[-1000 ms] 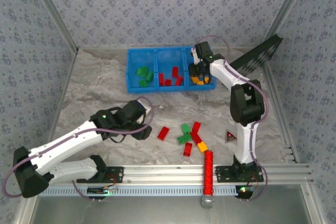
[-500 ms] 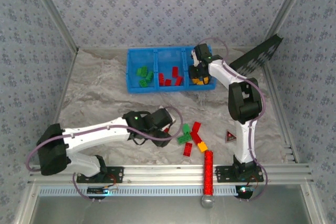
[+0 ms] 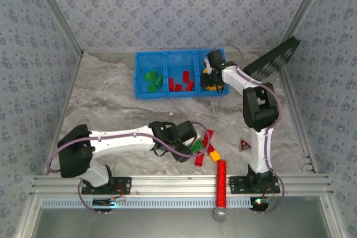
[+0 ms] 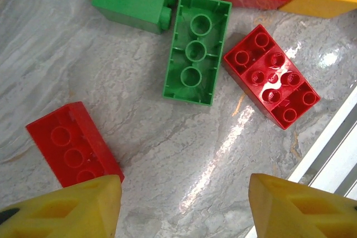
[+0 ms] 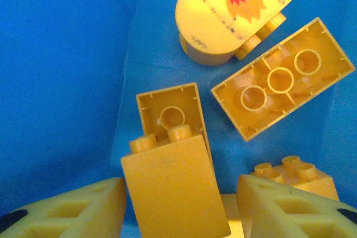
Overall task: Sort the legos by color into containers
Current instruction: Pick up the lego from the middle-left of the table.
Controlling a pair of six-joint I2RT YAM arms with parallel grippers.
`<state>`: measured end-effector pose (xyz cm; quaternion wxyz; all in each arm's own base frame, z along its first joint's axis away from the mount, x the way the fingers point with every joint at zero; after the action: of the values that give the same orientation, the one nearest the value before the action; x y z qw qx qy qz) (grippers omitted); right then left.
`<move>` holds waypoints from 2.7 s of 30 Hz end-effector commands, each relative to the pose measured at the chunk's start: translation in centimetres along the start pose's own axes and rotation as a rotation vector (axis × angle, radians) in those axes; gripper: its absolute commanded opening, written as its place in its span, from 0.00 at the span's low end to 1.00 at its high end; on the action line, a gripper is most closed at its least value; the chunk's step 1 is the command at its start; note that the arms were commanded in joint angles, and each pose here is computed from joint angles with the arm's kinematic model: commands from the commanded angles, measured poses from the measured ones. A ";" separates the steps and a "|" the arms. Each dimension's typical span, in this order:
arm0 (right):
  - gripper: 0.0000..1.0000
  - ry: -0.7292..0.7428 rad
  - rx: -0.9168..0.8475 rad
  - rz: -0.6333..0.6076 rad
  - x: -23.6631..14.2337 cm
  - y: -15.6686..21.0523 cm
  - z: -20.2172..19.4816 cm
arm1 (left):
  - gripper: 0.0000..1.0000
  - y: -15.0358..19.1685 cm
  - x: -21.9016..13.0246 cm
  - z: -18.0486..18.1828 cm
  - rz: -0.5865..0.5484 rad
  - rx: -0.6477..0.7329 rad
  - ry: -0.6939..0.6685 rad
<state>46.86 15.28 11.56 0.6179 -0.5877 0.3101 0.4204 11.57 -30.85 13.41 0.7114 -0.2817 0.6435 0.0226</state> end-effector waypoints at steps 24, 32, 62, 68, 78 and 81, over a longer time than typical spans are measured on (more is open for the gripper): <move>0.72 -0.030 0.001 -0.148 -10.5 0.2 -0.8 | 0.62 -2.0 4.2 -1.7 0.032 0.099 0.089; 0.72 -0.029 -0.005 -0.151 -11.6 0.6 -0.9 | 0.62 -2.5 5.4 -1.0 0.042 0.109 0.035; 0.74 -0.015 0.016 -0.133 -17.2 2.5 -2.4 | 0.32 -3.5 7.8 -0.3 -0.019 0.087 0.067; 0.74 -0.008 0.080 -0.091 -16.7 4.6 -3.8 | 0.27 -3.0 6.4 0.7 -0.037 0.055 0.055; 0.73 -0.075 0.182 0.012 -14.8 9.9 -4.0 | 0.22 -3.1 -1.1 4.9 -0.145 -0.026 -0.058; 0.73 -0.091 0.220 0.047 -14.2 12.0 -3.8 | 0.22 -3.4 -4.5 8.2 -0.219 -0.102 -0.132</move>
<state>31.60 8.31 18.23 0.6631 -0.5206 0.3398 0.4169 17.73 -30.85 16.20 0.7193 -0.3566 0.5959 -0.0184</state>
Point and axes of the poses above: each hand's point on the last joint's axis, 136 mm out from that joint toward the fingers, its own x axis out along the fingers, its own z axis along the line the jaws close on, y = z × x, the point moved 5 cm from there along -x, back along the fingers, and after that the axes turned 8 degrees about x, right-handed, at the moved point
